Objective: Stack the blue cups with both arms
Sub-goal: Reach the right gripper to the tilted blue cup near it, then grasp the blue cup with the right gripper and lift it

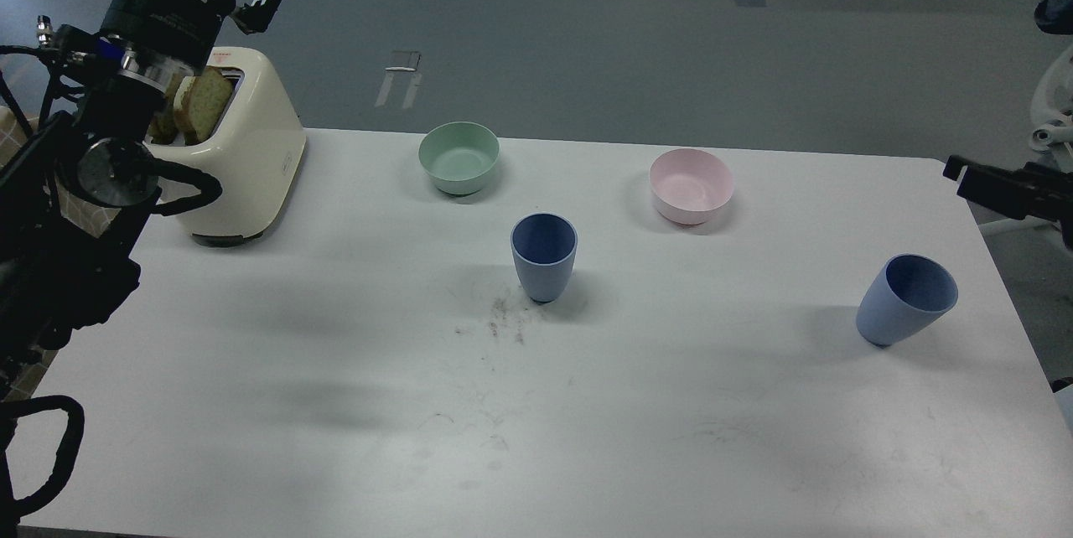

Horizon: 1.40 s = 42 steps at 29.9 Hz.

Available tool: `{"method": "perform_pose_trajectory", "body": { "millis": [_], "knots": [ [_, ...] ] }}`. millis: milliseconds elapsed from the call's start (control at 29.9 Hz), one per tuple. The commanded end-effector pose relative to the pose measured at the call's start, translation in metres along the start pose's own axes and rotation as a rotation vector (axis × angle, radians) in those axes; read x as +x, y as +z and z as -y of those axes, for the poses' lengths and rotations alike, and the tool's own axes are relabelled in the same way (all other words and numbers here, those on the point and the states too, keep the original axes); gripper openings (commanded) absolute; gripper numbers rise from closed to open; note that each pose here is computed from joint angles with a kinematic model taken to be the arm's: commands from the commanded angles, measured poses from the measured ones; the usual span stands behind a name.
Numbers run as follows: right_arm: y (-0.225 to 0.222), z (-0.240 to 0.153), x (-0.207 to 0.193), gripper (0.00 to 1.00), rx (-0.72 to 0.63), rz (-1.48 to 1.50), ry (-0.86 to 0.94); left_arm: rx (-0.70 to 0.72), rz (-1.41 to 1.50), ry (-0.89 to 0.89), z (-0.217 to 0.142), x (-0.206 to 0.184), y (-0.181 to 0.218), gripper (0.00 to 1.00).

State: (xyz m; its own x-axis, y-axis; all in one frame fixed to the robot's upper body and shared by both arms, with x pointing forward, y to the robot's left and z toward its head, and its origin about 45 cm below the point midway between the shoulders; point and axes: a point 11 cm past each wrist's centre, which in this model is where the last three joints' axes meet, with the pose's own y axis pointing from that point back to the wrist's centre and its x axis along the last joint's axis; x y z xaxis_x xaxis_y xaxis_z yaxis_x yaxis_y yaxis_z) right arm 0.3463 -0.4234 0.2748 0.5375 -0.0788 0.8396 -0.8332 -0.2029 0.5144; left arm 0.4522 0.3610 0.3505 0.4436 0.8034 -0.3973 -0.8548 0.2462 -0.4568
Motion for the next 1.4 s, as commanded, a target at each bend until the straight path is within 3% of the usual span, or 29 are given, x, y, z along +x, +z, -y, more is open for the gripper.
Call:
{"method": "perform_pose_trajectory", "body": {
  "millis": [0,334,602,802,1070,1237,1370],
  "knots": [
    [0.007,0.003,-0.018,1.00,-0.036,-0.033,-0.049,0.003,-0.001,-0.002,0.001,-0.001,-0.002,0.98],
    [0.020,0.004,-0.053,0.89,-0.102,-0.039,-0.124,0.014,0.008,-0.004,0.002,-0.003,-0.004,0.98],
    [0.022,0.013,-0.075,0.72,-0.105,-0.005,-0.169,0.015,0.028,-0.006,0.007,-0.006,-0.004,0.98],
    [0.020,0.019,-0.084,0.66,-0.110,0.024,-0.175,0.017,0.024,-0.006,0.005,-0.005,-0.005,0.98],
    [0.023,0.019,-0.084,0.16,-0.125,0.023,-0.178,0.020,0.027,-0.004,0.004,-0.004,-0.005,0.98],
    [0.022,0.019,-0.084,0.00,-0.120,0.023,-0.178,0.014,0.022,-0.020,0.006,-0.008,-0.004,0.98],
    [0.022,0.020,-0.085,0.00,-0.119,0.030,-0.176,0.012,0.022,-0.021,0.007,-0.009,-0.004,0.98]
  ]
}}
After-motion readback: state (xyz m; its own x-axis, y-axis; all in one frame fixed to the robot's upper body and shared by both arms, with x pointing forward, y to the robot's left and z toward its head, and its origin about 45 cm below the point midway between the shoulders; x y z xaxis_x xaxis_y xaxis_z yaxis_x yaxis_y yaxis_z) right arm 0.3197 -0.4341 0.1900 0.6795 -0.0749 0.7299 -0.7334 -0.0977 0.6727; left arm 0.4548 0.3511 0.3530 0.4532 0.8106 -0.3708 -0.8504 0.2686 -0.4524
